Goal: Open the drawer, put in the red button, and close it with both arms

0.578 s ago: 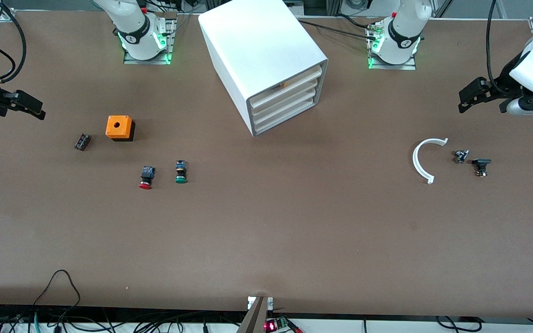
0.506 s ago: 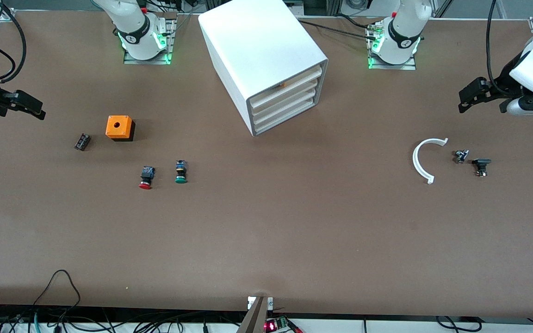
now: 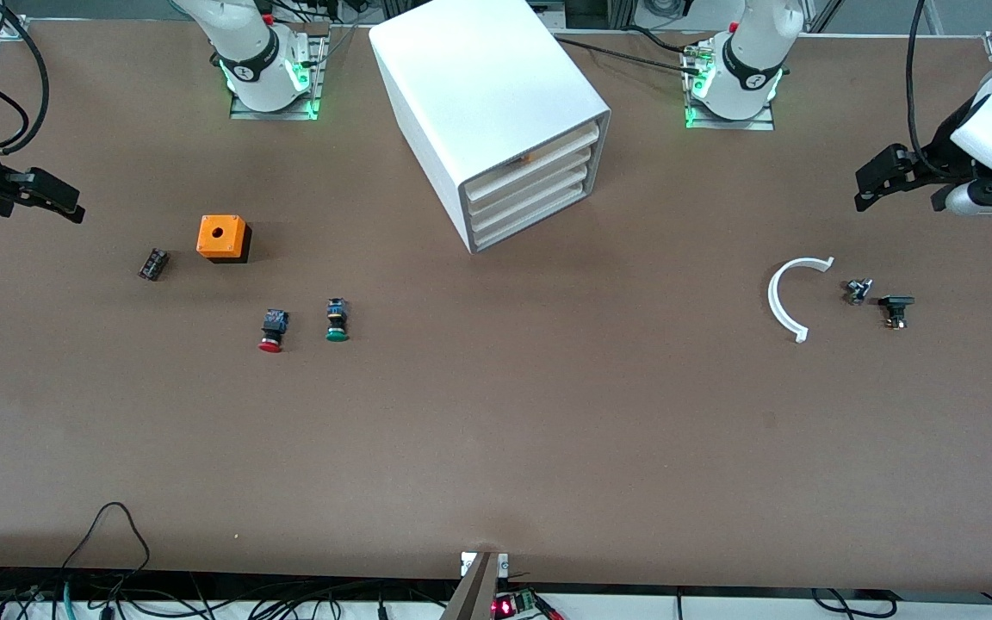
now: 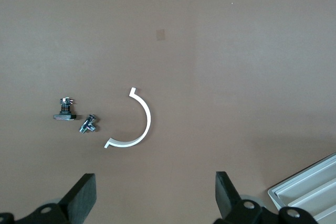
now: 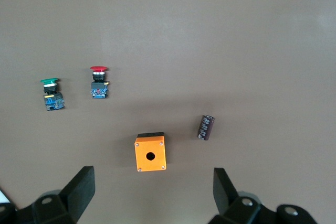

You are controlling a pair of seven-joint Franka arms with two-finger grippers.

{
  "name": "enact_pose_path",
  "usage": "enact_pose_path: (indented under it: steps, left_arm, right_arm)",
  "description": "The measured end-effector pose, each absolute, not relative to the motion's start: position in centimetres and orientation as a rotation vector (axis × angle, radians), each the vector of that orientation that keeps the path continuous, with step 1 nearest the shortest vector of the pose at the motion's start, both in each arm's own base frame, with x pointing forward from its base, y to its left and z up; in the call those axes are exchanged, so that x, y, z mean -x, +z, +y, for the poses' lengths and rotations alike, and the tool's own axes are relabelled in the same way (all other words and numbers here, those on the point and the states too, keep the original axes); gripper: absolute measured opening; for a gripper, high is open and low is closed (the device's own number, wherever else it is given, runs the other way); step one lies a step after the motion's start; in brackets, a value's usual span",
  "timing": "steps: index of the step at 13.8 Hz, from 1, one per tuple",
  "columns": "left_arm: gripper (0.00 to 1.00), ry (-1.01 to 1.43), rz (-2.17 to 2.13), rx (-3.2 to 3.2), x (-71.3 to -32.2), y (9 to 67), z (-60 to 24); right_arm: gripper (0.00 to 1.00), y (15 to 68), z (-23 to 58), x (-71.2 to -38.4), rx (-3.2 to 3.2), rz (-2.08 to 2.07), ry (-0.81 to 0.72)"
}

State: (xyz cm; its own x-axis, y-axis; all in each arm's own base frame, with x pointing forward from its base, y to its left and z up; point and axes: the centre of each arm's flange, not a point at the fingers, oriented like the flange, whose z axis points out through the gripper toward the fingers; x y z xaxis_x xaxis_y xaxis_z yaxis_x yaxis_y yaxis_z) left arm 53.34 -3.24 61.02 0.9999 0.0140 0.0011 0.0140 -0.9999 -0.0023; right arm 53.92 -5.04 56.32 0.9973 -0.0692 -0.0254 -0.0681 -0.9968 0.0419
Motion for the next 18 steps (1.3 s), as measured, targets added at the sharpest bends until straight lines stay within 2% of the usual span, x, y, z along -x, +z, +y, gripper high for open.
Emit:
enact_pose_path:
  steps: [6, 11, 14, 18]
  left_arm:
    - [1.0, 0.067, -0.002, 3.138, -54.9, 58.7, -4.0]
    - [1.0, 0.245, 0.133, 3.122, -55.9, 53.9, -8.6]
    - [1.0, 0.43, 0.156, 3.184, -56.9, 48.9, -9.3]
    - [1.0, 0.833, 0.053, 3.381, -57.0, 38.2, -11.9]
  right_arm:
    - [1.0, 56.3, -5.0, -53.9, -3.099, -0.106, -0.041]
    - [1.0, 56.3, -4.9, -53.9, -3.098, -0.103, -0.041]
    - [1.0, 56.3, -4.9, -53.9, -3.098, -0.103, -0.041]
    - [1.0, 55.9, -4.0, -54.2, -3.098, -0.077, -0.053]
